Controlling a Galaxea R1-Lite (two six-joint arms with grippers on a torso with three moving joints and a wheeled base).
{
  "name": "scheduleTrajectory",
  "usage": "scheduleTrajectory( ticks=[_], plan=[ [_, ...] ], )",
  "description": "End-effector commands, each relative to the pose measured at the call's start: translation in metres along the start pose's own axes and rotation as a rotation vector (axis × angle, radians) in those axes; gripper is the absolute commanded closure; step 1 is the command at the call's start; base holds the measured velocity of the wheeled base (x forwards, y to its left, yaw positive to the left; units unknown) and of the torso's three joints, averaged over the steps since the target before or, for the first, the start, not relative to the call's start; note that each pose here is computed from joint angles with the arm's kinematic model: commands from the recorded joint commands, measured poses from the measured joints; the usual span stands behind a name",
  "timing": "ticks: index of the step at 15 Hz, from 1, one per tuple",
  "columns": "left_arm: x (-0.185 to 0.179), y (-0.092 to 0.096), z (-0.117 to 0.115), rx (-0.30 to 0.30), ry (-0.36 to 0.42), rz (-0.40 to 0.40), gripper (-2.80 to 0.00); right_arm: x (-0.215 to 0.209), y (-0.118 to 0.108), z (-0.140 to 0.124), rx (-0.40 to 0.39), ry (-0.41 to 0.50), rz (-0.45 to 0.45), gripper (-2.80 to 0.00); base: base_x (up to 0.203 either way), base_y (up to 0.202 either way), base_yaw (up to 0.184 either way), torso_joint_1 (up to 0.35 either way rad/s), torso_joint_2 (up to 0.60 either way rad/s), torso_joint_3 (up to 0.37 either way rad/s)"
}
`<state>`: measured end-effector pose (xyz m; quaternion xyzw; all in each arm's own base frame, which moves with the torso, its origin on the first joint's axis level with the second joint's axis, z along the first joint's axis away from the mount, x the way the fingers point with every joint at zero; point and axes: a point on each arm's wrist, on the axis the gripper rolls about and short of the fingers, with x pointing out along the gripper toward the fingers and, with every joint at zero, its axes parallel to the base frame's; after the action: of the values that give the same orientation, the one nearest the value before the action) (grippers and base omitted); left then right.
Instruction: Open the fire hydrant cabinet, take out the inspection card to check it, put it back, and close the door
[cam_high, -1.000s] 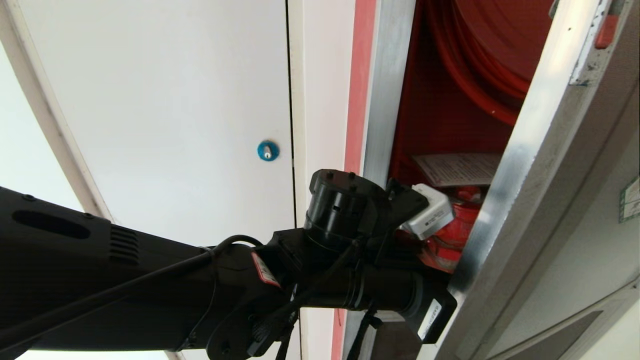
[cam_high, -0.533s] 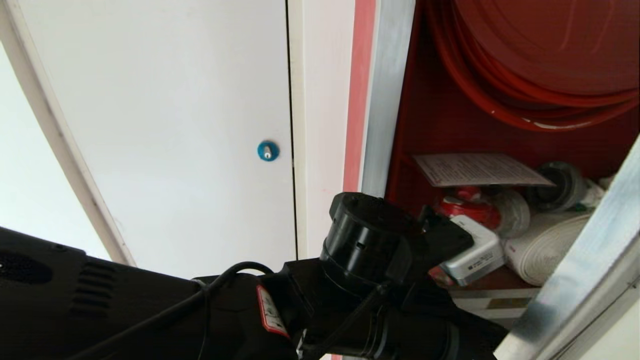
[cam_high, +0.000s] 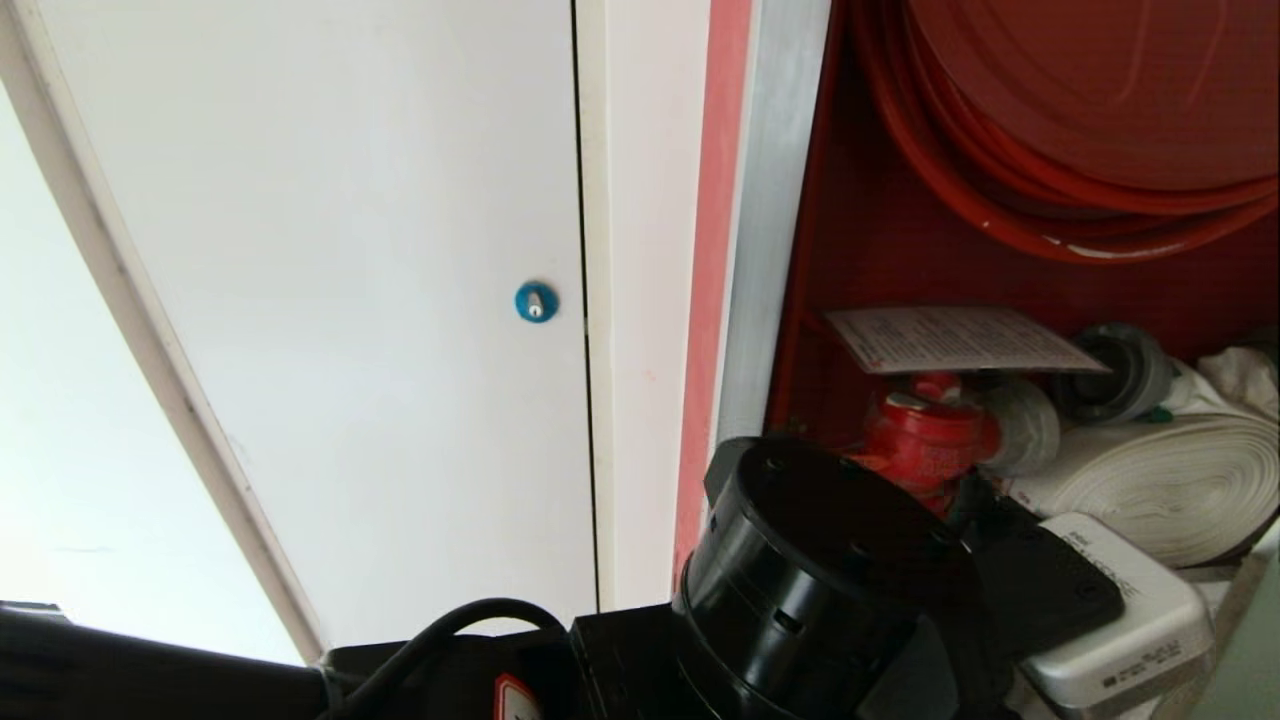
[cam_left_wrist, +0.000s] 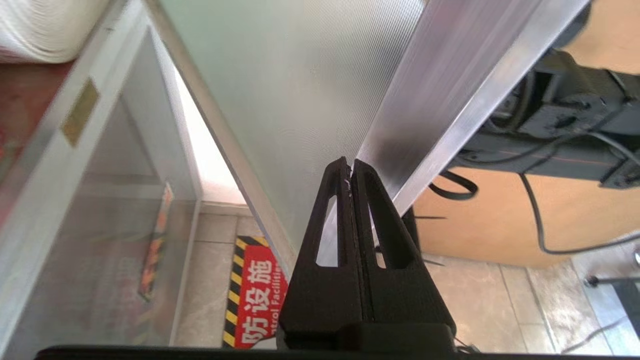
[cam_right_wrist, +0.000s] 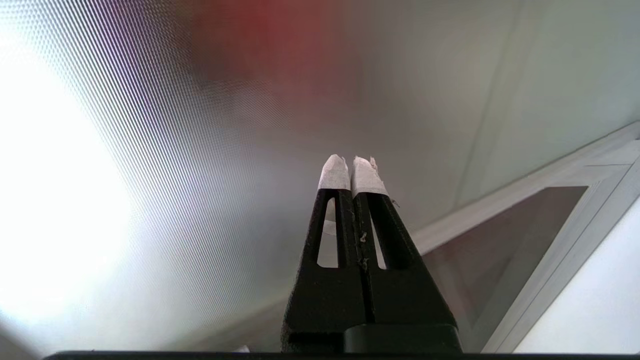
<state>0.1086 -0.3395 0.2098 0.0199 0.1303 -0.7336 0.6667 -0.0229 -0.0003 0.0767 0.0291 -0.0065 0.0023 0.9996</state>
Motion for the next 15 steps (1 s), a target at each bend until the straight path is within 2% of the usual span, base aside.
scheduleTrajectory(
  ticks=[1,9,12,15],
  plan=[
    [0.003,-0.008,-0.001,0.005,0.003,-0.024,0.00,0.000,0.000,-0.001,0.000,0.004,0.000,0.00,0.000,0.000,0.000,0.000,0.00,0.000],
    [0.001,-0.030,0.006,0.029,-0.014,-0.078,0.00,0.000,0.000,-0.001,0.000,0.004,0.000,0.00,0.000,0.000,0.000,0.000,0.00,0.000],
    [0.001,-0.028,0.004,0.023,-0.008,-0.069,0.00,0.000,0.000,-0.001,0.000,0.004,0.000,0.00,0.000,0.000,0.000,0.000,0.00,0.000],
    [-0.022,-0.004,0.002,-0.001,-0.012,0.024,0.00,0.000,0.000,-0.001,0.000,0.004,0.000,0.00,0.000,0.000,0.000,0.000,0.00,0.000]
  ],
)
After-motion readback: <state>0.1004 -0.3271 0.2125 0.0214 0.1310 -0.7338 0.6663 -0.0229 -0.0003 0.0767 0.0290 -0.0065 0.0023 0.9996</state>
